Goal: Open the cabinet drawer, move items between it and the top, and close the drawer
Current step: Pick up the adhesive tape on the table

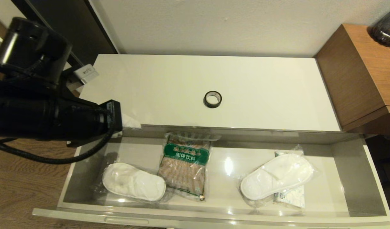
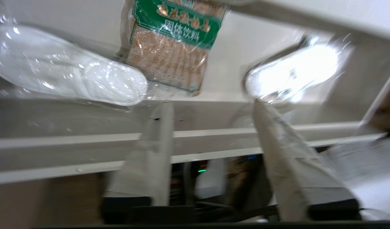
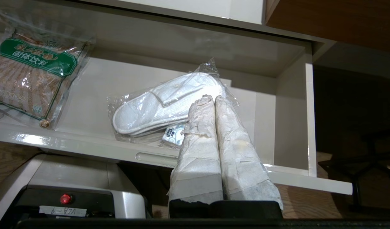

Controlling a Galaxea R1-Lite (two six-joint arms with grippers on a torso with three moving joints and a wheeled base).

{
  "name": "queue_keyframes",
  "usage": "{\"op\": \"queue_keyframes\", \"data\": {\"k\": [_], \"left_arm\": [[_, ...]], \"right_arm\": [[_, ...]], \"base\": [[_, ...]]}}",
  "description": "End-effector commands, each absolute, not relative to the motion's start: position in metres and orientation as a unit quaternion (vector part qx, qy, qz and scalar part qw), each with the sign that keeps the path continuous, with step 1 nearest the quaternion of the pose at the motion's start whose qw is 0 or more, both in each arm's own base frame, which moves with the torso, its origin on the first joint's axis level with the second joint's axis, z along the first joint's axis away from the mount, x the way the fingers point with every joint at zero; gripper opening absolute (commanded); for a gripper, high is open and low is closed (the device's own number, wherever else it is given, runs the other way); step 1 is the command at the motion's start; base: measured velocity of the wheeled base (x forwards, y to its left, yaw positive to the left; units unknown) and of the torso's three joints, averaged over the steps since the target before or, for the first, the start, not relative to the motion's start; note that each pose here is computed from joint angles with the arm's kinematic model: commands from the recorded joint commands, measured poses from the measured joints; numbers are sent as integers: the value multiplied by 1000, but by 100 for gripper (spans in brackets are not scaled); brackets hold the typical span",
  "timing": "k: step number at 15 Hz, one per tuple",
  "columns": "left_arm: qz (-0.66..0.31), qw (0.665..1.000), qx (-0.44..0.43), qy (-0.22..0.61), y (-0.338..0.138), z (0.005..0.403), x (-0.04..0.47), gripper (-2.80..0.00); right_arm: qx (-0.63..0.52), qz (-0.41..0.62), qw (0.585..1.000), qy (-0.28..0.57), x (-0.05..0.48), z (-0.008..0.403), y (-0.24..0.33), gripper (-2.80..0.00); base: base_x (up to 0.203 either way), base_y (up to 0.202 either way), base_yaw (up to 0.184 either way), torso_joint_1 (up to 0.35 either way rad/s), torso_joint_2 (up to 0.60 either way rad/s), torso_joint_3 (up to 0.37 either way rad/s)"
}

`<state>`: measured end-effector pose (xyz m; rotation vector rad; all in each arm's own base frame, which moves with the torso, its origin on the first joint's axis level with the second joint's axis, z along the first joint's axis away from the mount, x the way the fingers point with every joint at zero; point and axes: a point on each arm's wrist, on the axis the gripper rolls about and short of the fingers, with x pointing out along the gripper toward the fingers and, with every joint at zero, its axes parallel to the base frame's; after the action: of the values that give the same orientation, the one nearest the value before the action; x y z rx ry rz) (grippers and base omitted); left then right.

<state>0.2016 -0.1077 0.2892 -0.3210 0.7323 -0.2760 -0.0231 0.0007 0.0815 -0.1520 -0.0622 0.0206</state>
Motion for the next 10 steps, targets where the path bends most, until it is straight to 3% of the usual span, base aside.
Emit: {"op": "queue_keyframes", "data": {"k": [1,6,7,10], "left_arm": [[-128,915,-81,373,-136,269,213,-280],[-155,929,-33,334,-181,246,244,-280],[-156,929,-32,333,-182,246,244,0],[-171,937,-34,303,-205,249,269,0]], "right_arm": [[-76,11,997,-31,-23,82,1,-280],[-76,11,997,-31,-23,82,1,-280],[-76,11,997,-31,-23,82,1,-280],[-77,11,996,-31,-23,82,1,-280]], "base": [[0,0,0,0,0,0],[0,0,0,0,0,0],[0,0,0,0,0,0],[0,0,0,0,0,0]]}}
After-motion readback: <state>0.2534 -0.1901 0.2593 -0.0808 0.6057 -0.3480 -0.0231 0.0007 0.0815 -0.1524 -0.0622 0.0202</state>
